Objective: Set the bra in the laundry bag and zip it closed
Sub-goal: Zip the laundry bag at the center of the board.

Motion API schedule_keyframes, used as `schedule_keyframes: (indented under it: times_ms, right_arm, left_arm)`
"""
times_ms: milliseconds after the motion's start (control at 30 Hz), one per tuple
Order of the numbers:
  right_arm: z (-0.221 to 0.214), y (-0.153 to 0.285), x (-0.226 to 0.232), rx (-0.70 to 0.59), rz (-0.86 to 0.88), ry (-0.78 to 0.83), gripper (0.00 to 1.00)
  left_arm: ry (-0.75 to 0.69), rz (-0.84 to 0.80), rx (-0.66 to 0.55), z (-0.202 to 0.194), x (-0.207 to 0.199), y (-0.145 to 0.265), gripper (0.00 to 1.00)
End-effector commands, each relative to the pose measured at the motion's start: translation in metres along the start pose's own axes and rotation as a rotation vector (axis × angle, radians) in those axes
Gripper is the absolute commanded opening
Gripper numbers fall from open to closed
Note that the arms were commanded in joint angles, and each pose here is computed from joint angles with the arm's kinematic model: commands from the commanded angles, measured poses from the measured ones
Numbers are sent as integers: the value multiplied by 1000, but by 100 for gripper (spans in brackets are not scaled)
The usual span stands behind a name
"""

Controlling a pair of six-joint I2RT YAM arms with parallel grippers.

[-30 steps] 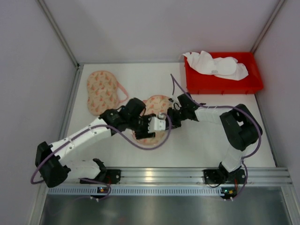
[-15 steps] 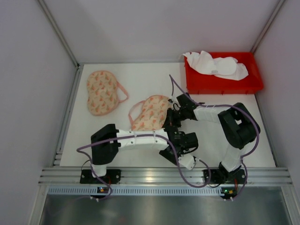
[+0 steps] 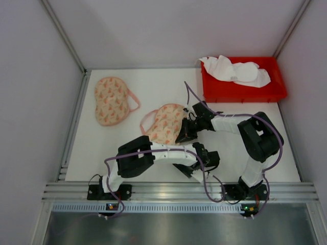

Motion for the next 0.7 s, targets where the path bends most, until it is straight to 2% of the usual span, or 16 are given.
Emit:
schedule_keyframes:
  times_ms: [0, 267, 600, 667]
  right_arm:
    - [4, -2, 13, -4, 20, 49, 0]
    - [0, 1, 12, -5, 20, 55, 0]
    - [-1, 1, 10, 2, 18, 55, 0]
    - [-1, 1, 10, 4, 18, 55, 0]
  left_arm:
    - [-38, 16, 61, -8, 6, 5, 56]
    - [-66, -2, 115, -13, 5, -9, 54]
    - [-86, -22, 162, -23, 2, -17, 47]
    - [-89, -25, 166, -23, 0, -19, 43]
Point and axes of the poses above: each gripper's point midway between its finger pads, its own y axis back along the fingers, its own x axis along the line the jaws close on, z = x × y, the point moved 3 cm from there along y, back along the fingers, and after that the axes turned 2 degrees about -y, right-handed, at the moved point
